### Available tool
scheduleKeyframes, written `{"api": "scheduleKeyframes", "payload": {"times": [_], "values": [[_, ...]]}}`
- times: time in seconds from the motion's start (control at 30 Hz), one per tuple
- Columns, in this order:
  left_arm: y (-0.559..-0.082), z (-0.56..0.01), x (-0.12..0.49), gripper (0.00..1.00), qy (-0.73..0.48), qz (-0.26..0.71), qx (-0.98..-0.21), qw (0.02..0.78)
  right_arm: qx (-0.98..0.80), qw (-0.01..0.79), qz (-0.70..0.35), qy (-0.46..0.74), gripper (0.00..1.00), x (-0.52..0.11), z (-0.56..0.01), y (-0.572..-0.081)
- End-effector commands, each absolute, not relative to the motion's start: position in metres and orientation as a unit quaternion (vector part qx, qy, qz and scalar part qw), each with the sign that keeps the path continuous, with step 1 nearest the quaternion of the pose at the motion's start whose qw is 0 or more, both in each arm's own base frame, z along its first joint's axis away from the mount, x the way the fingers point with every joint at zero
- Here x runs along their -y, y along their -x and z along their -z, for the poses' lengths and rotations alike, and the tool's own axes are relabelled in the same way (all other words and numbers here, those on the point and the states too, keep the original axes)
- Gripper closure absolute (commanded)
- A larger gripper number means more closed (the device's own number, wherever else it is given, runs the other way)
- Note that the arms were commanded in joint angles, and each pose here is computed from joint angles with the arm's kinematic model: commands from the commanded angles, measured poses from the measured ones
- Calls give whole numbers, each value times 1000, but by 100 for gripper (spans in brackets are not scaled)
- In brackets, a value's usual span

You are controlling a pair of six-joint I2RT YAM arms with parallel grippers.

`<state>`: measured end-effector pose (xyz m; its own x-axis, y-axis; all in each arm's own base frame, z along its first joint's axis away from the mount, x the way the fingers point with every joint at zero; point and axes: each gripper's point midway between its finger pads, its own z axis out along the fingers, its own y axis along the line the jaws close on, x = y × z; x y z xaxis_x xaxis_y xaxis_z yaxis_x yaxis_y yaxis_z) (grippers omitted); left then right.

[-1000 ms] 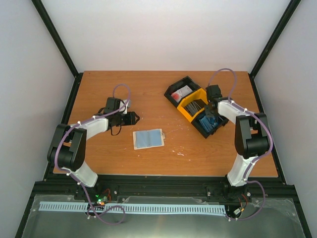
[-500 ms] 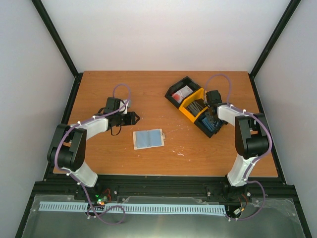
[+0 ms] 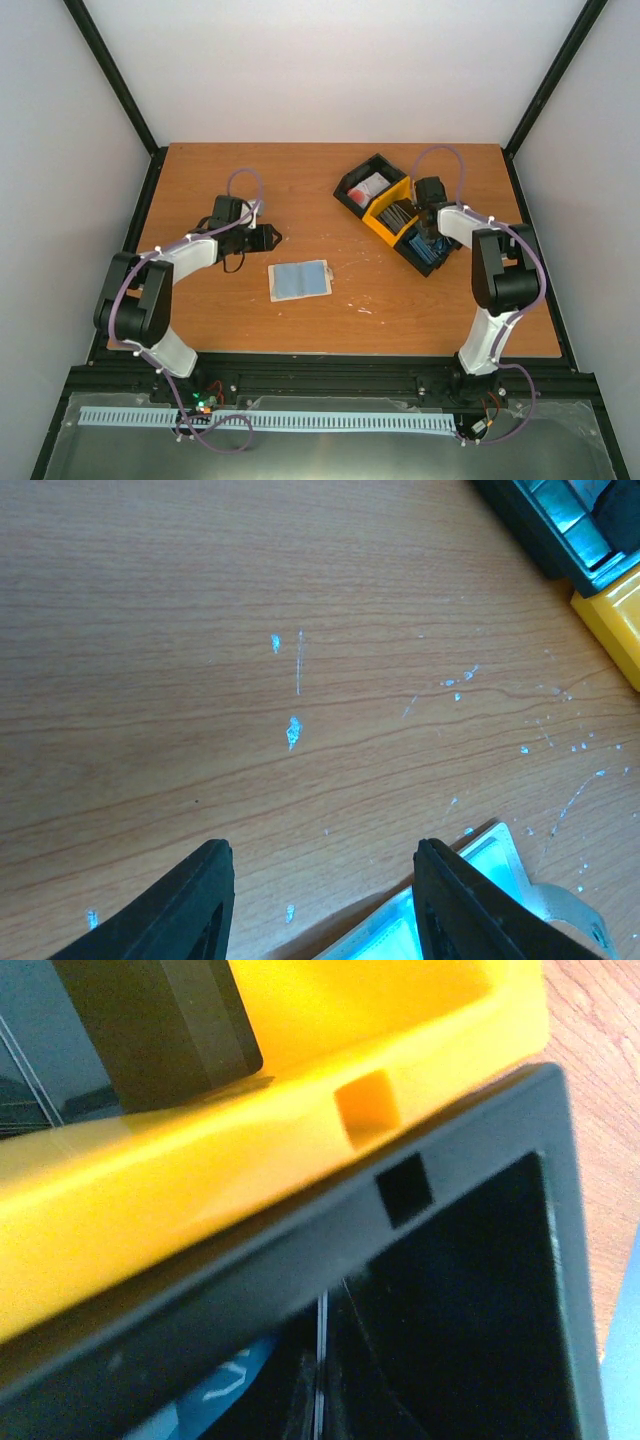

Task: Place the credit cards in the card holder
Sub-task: Pick up the credit card from the storage box.

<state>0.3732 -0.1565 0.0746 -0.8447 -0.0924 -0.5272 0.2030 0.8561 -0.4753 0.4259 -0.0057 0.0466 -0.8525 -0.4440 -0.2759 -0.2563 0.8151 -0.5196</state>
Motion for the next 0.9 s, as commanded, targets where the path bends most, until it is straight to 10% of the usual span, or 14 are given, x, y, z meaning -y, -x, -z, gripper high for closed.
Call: {"api": "scheduleKeyframes", "payload": {"times": [0.0,0.37,0.87], "values": [[-380,-99,158,50,-44,274,-910,309,-936,235,214,152,97,1,-85,-427],[-368,-144,186,46,-80,366,-868,327,-940,333,56,48,97,-26,-175,-383],[-340,-258,289,17,-194,545,-751,317,-787,314,-531,-12,97,-128,-268,-345]]}}
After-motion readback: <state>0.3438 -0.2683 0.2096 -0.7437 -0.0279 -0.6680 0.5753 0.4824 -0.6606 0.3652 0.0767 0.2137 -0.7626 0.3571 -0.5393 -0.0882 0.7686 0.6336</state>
